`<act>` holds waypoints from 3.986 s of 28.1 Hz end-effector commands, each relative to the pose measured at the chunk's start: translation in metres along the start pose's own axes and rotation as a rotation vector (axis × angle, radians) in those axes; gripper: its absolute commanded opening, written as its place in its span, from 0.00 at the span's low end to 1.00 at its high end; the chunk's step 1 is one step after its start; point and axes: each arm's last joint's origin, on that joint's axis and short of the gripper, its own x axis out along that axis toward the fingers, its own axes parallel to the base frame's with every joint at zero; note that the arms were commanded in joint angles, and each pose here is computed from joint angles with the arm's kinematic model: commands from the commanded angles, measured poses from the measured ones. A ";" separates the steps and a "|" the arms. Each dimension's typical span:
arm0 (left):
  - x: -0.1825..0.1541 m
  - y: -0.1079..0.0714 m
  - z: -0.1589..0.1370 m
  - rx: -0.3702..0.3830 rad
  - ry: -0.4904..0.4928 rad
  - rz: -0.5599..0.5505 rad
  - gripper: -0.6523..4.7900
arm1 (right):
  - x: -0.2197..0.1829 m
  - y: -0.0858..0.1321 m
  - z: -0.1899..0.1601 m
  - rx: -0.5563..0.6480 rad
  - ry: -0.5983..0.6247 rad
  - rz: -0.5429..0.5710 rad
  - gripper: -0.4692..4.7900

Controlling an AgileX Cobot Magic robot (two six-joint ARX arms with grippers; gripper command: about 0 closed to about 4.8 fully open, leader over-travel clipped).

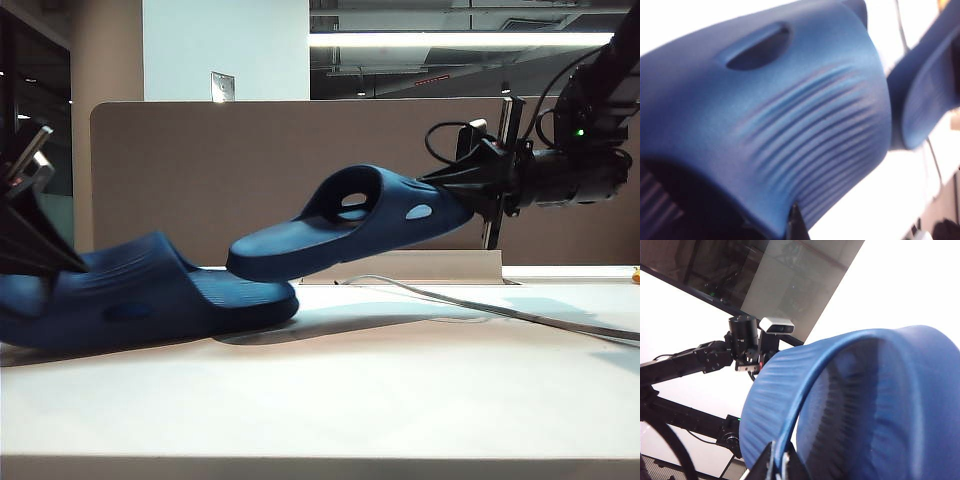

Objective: Interlock the pair of blue slippers on the table with their fronts facing up.

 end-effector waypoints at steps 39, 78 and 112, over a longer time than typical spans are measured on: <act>0.016 -0.051 0.005 0.117 0.008 -0.263 0.11 | 0.028 0.005 -0.001 -0.063 0.046 0.043 0.10; 0.035 -0.033 0.006 0.081 -0.018 -0.157 0.11 | 0.076 -0.037 -0.026 0.010 0.262 -0.127 0.09; 0.036 -0.031 0.004 0.113 -0.011 -0.119 0.11 | 0.129 -0.037 -0.025 0.016 0.332 -0.172 0.09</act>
